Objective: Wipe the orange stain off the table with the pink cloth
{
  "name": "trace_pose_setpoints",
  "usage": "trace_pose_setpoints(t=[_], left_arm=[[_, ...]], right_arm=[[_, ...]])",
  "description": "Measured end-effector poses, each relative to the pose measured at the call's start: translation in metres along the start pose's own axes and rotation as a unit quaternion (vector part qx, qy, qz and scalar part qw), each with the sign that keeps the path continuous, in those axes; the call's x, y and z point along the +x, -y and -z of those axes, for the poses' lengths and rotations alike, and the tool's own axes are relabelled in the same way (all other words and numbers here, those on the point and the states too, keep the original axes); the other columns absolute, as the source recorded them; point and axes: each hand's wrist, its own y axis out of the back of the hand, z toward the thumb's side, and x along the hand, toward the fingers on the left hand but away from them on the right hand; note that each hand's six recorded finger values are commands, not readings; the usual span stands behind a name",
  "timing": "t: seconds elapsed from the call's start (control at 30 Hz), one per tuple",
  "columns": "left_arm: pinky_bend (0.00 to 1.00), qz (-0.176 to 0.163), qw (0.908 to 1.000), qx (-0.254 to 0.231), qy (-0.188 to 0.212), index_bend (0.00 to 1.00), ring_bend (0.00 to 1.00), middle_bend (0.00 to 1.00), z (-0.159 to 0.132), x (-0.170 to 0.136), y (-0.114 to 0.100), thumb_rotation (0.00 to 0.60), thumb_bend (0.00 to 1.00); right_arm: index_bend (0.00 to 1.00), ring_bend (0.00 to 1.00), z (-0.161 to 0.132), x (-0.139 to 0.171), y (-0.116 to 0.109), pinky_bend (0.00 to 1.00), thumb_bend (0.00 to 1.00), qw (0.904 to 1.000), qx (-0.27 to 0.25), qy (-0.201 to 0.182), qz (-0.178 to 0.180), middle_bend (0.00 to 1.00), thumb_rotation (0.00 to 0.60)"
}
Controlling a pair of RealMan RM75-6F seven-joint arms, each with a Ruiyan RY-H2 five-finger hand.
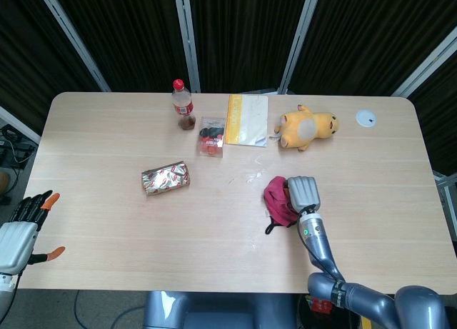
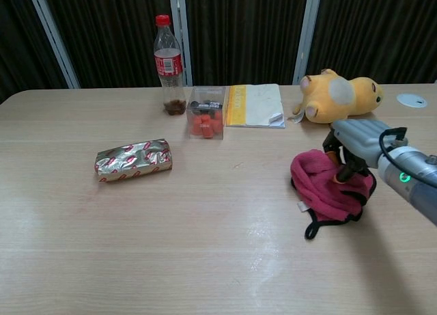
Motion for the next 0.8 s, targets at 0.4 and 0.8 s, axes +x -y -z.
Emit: trace_pose_setpoints(t=[0.4,0.8], left_arm=[[0.0,0.001,1.0,-0.005,-0.003,0.02,0.0,0.0,0.001,0.0,0.0,0.6,0.0],[0.0,0.006,0.9999,-0.012,-0.007,0.03,0.0,0.0,0.002,0.001,0.0,0.6,0.0]], right_arm=[[0.76,0.56,-0.068,-0.001,0.007,0.72,0.35,0.9985,-0.03,-0.047,0.001,0.66,0.6],[0.76,0.56,-0.021,-0.019,0.006,0.72,0.35,0.9999,-0.007,0.01,0.006,0.66,0.6]])
